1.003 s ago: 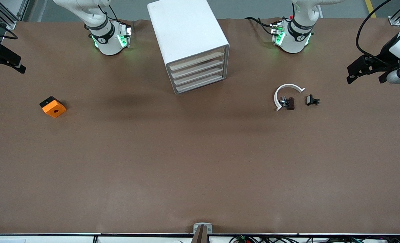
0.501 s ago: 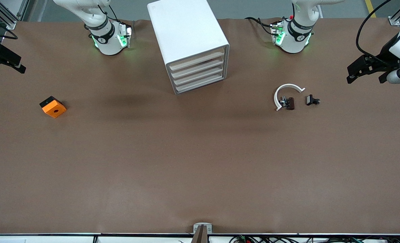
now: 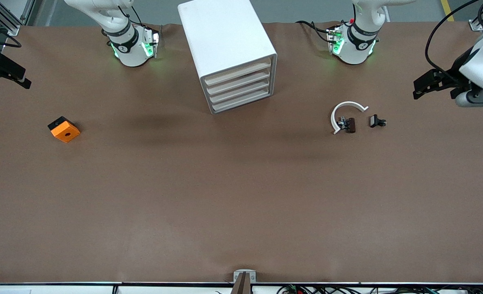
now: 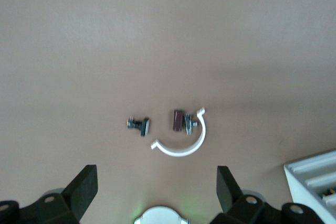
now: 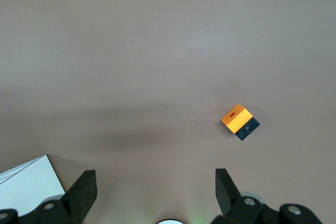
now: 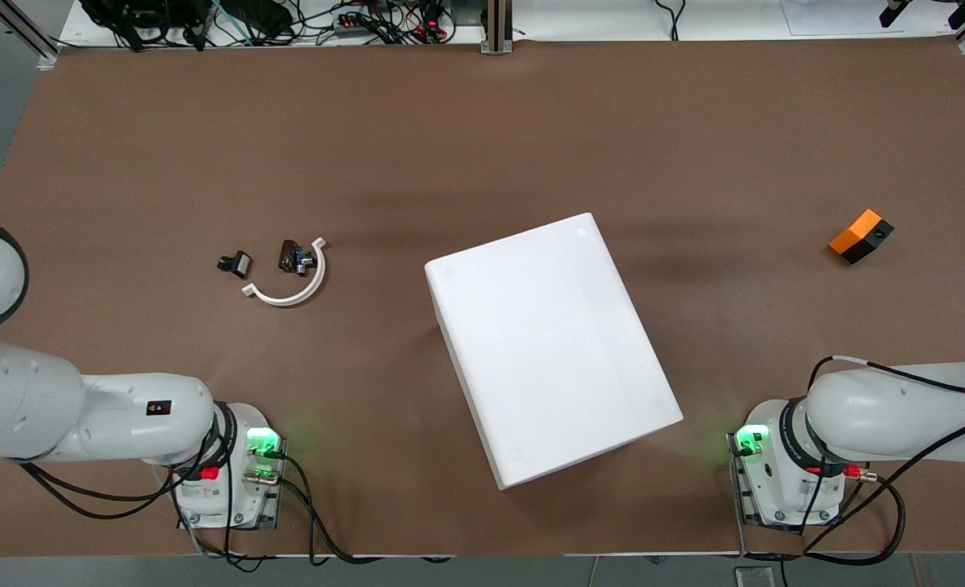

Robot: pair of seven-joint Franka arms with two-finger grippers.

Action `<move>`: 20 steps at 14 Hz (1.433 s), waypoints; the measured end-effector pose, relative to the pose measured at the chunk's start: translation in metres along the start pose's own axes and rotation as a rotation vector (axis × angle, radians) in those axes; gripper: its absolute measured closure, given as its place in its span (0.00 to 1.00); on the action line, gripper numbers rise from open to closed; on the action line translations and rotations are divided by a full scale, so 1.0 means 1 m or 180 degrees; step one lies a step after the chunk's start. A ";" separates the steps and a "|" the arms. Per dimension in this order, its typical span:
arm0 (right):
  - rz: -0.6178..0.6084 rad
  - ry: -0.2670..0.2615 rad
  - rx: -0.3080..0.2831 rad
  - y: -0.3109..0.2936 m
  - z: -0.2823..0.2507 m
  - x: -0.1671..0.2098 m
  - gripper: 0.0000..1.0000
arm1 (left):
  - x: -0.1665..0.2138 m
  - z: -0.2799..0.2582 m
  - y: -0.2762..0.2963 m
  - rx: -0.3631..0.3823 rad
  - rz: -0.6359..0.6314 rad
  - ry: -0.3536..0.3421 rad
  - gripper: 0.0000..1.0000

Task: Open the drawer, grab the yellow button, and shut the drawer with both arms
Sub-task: 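Reach the left gripper toward the white drawer cabinet, then move the left gripper to the front of the button drawer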

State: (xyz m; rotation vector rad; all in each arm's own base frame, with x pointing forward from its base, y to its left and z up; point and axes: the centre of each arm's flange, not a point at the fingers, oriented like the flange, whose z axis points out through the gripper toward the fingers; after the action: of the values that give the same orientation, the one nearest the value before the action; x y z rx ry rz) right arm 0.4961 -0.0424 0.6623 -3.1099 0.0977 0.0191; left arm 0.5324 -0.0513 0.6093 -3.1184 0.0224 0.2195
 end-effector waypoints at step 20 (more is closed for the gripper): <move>0.0005 0.0048 0.0000 0.001 -0.006 -0.002 0.00 | 0.054 0.251 0.150 -0.0251 -0.1192 -0.1164 0.00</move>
State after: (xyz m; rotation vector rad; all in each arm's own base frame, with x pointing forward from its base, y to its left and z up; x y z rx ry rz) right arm 0.4945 -0.0435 0.6681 -3.1103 0.1006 -0.0042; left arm 0.5481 -0.1978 0.3511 -3.0229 -0.5773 0.7841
